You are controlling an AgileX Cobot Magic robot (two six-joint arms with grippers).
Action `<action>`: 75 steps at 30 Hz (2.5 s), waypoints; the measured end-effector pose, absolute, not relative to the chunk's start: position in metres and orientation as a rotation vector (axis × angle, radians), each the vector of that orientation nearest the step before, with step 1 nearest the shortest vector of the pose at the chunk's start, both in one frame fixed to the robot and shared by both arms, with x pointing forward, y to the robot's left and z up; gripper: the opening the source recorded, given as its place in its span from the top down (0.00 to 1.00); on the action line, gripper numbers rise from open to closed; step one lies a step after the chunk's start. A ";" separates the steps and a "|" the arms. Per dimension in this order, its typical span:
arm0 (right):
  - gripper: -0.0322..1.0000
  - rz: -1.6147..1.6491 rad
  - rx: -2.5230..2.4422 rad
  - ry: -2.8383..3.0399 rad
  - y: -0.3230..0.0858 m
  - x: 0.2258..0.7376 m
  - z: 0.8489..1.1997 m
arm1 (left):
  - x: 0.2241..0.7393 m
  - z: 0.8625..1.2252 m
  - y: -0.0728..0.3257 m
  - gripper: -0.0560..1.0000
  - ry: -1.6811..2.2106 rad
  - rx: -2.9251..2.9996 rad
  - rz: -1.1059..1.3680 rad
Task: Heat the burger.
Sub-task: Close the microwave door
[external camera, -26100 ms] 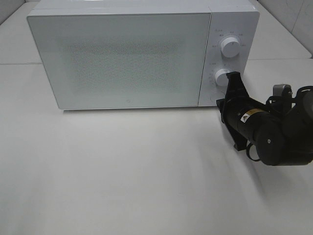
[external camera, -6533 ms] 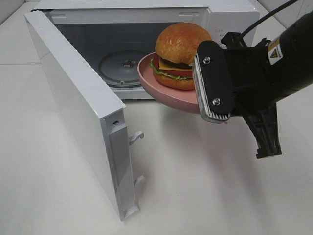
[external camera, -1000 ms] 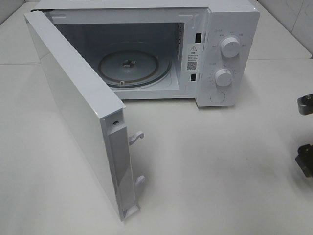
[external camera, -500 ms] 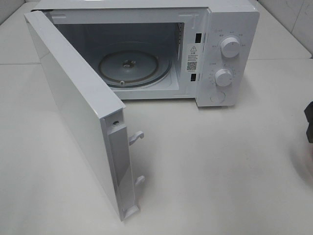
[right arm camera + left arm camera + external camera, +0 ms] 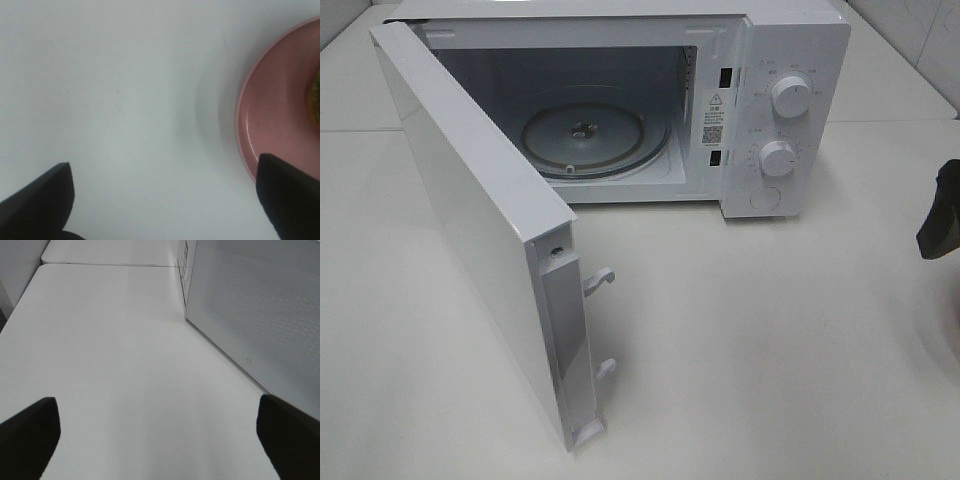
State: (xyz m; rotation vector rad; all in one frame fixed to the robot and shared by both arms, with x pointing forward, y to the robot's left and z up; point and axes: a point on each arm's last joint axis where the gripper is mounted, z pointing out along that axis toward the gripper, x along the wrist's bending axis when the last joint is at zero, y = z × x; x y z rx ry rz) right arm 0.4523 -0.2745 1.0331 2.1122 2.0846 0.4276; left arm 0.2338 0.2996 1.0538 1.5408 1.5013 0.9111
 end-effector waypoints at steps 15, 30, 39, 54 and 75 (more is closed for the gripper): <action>0.06 0.506 1.944 2.174 -0.257 0.441 1.046 | 0.234 1.054 0.300 0.01 1.501 1.541 0.911; 0.06 0.626 1.789 2.038 -0.277 0.363 1.101 | 0.234 1.054 0.300 0.01 1.501 1.541 0.911; 0.06 0.708 1.753 1.822 -0.297 0.297 1.109 | 0.234 1.054 0.300 0.01 1.501 1.541 0.911; 0.06 0.853 1.606 1.761 -0.305 0.240 1.054 | 0.234 1.054 0.300 0.01 1.501 1.541 0.911; 0.06 0.917 1.486 1.744 -0.305 0.228 1.046 | 0.234 1.054 0.300 0.01 1.501 1.541 0.911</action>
